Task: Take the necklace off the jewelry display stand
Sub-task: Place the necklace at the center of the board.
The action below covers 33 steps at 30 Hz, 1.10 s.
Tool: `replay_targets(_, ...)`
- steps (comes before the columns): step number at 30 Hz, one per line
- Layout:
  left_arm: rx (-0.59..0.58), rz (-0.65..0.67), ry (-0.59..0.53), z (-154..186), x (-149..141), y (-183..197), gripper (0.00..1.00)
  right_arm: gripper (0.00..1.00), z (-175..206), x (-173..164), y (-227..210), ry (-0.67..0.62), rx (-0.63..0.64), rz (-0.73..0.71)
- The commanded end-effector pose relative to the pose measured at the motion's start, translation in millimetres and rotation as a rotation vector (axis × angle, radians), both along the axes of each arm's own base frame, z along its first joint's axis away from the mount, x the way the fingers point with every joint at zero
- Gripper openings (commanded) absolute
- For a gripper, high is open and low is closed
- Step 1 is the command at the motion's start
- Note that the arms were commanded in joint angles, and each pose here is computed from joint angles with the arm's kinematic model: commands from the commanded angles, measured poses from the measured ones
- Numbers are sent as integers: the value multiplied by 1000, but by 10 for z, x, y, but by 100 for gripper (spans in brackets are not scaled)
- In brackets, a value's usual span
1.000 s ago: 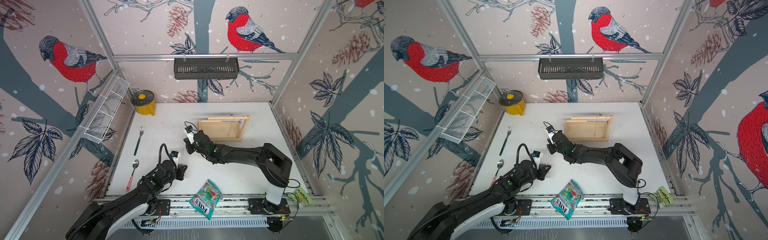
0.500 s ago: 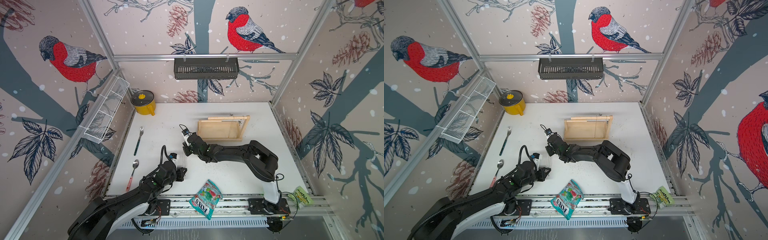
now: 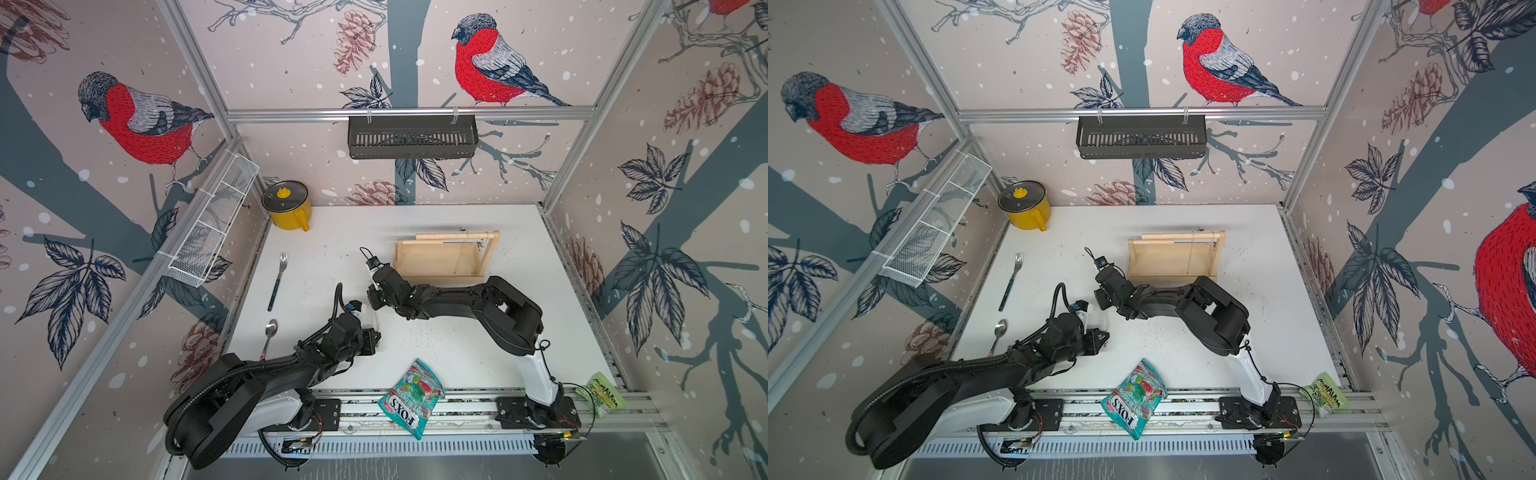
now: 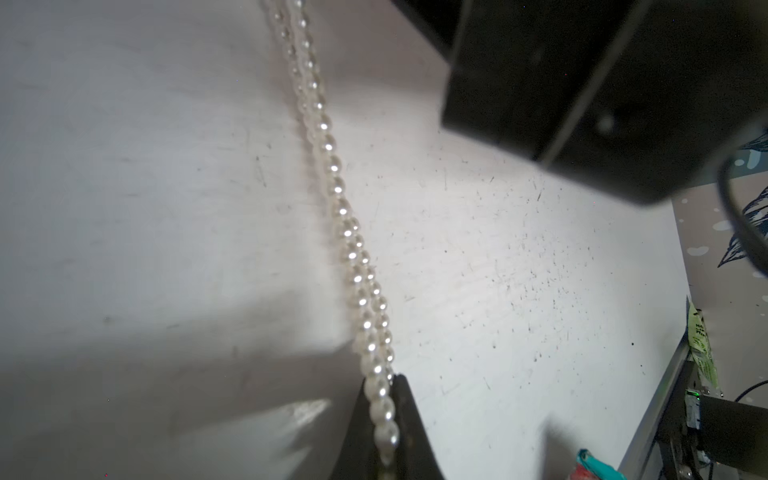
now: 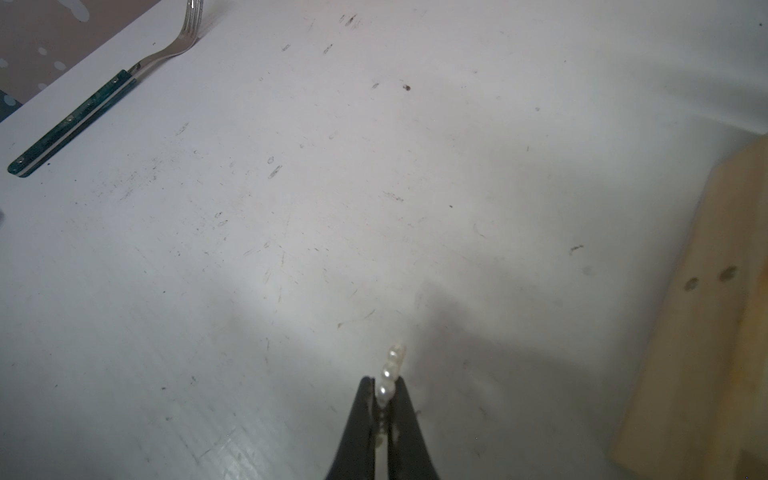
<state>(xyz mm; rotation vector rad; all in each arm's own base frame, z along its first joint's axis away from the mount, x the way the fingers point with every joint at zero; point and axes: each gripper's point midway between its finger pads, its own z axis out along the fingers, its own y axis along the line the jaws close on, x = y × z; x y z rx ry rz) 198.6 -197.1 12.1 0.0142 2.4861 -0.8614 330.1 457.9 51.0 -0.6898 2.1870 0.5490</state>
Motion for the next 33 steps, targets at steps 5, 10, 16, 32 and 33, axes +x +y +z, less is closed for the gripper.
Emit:
replay_targets(5,182,38,175,-421,-260,311,5,5,-127,66,-45,30,3,-12)
replay_targets(10,197,53,202,-469,-280,339,14,8,-193,91,-41,50,9,-15)
replay_targets(16,209,65,229,-512,-308,365,24,19,-129,90,9,55,30,-5)
replay_targets(32,229,142,214,-421,-293,500,48,37,-49,95,15,75,28,-12)
replay_targets(33,229,146,211,-414,-290,506,48,39,-35,85,16,75,29,-9)
